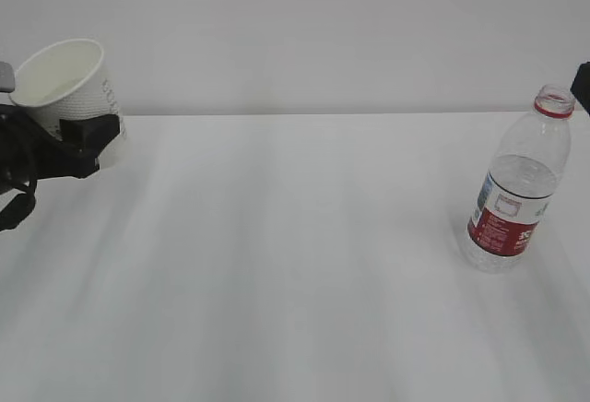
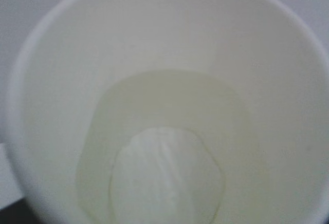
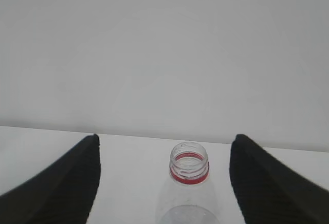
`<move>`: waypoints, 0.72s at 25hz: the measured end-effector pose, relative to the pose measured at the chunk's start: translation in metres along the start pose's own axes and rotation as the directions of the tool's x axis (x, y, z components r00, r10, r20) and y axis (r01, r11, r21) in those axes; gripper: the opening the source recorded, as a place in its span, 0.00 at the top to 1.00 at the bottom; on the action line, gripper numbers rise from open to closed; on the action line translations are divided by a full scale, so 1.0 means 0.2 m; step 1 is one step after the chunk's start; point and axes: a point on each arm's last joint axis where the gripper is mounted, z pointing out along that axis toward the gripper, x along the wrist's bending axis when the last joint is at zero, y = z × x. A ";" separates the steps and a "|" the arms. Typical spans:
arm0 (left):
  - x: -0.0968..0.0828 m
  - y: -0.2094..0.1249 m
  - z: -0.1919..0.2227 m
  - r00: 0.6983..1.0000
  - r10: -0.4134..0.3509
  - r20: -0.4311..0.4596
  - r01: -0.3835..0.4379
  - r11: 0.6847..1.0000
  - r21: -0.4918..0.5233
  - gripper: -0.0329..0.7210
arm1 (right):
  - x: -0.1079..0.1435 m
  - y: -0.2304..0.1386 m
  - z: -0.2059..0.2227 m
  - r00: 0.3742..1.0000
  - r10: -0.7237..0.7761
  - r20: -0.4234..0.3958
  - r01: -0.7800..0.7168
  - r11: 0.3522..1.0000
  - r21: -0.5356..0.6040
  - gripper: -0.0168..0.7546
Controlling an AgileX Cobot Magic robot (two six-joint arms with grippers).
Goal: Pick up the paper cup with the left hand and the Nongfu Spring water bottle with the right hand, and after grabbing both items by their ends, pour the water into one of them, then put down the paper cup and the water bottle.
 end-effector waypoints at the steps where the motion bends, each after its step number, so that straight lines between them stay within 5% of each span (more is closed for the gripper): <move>1: 0.01 0.00 0.00 1.000 0.002 -0.006 -0.002 1.000 -0.001 0.30 | 0.00 0.00 0.00 1.000 0.000 0.000 0.000 1.000 0.000 0.22; 18: 0.16 -0.02 -0.03 0.985 -0.041 -0.165 0.046 0.999 0.022 0.30 | 0.00 0.00 0.00 1.000 0.000 0.000 0.000 1.000 0.000 0.22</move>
